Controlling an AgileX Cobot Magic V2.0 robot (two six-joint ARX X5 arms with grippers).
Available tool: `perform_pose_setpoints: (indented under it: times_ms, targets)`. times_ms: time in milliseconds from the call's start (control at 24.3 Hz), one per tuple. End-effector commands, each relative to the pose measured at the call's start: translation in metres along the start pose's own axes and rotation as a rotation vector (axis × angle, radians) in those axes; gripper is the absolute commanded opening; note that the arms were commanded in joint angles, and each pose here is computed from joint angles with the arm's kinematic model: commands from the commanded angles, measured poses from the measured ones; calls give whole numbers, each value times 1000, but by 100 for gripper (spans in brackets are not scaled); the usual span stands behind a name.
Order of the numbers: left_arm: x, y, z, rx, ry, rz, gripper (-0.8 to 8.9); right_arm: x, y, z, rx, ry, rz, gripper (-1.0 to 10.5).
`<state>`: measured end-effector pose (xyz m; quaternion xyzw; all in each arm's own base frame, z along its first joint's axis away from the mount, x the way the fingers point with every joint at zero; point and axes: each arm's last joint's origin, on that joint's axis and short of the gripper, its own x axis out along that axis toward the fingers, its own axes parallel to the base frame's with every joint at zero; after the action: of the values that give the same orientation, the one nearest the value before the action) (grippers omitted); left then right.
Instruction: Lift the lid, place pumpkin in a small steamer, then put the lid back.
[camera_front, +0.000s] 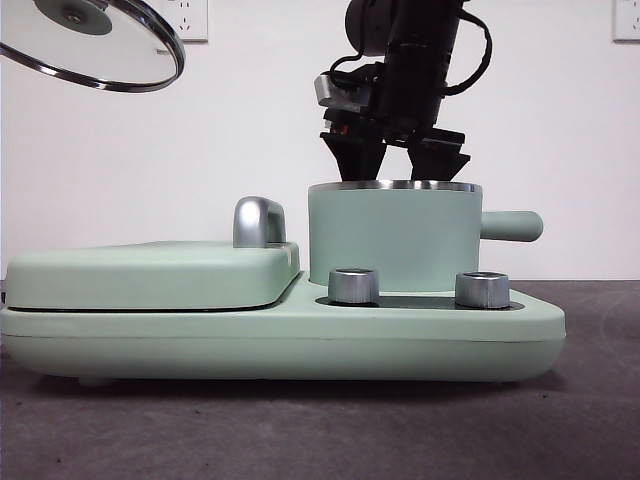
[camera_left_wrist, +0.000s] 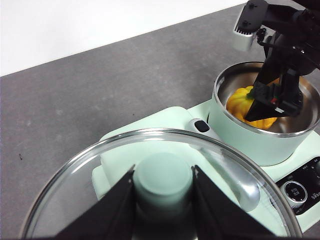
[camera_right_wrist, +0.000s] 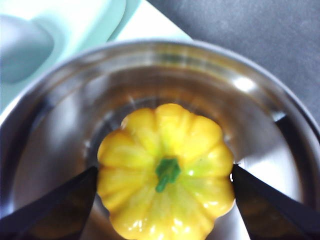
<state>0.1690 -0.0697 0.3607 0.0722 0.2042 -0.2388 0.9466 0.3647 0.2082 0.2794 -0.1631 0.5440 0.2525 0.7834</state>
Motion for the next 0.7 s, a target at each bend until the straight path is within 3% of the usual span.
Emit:
perform_pose_setpoints:
  times_ms: [41, 453, 576, 700]
  targets:
    - [-1, 0, 7, 12, -40, 5, 10, 6, 2, 6, -17, -6, 1, 368]
    - [-1, 0, 7, 12, -40, 5, 10, 27, 4, 7, -23, 39, 8, 370]
    - [-1, 0, 7, 12, -40, 5, 10, 26, 6, 6, -26, 46, 9, 467]
    - [-1, 0, 7, 12, -40, 5, 10, 23, 7, 5, -28, 52, 10, 468]
